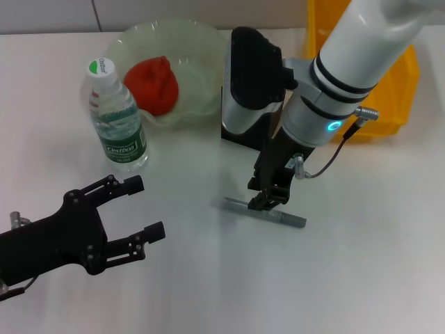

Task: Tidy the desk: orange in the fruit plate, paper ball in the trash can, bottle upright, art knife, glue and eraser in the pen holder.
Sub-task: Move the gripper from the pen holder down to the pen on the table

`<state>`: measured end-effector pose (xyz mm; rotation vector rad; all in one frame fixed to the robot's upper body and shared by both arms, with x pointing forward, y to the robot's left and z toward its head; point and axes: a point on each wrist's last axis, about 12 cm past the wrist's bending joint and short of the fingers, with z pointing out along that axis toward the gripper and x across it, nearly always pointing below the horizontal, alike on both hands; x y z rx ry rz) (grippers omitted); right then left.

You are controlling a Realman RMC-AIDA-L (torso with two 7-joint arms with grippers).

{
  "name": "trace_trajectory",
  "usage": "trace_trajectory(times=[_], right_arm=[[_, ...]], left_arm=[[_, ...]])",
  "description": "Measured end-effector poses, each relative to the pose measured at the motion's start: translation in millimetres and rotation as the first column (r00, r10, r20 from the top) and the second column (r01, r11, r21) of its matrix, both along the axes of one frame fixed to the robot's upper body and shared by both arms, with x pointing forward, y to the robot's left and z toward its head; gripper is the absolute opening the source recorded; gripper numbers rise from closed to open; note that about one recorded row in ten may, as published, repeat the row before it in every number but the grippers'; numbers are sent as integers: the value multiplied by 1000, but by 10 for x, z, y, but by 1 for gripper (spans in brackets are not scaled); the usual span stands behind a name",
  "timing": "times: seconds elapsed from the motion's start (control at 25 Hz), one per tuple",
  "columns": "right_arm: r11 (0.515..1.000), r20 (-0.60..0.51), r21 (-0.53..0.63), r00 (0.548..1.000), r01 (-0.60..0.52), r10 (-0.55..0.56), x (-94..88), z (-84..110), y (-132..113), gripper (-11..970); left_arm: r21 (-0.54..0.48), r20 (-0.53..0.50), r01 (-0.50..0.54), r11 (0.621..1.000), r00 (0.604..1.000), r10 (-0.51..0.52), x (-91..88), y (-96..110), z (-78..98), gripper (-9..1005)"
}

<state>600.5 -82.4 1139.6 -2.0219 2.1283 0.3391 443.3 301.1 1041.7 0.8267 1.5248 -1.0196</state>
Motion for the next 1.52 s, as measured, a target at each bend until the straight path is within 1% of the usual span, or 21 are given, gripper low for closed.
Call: trace_trajectory(times=[0.2,0.88,1.52], right_arm=[[1000,2,-6,1000,2,-1,-6,-9,11,274],[999,25,-13,999,-43,43,-97,-167,102,245],[999,27,-20,999,-38,39,-115,-219,105,218]], left_arm=[[-1,-1,0,1000,1000,0,-4,-4,-3,841],[-2,-2,2,1000,1000,-2,7,-7,2,841],[-5,-2,0,1000,1000,0,14,-7,7,840]])
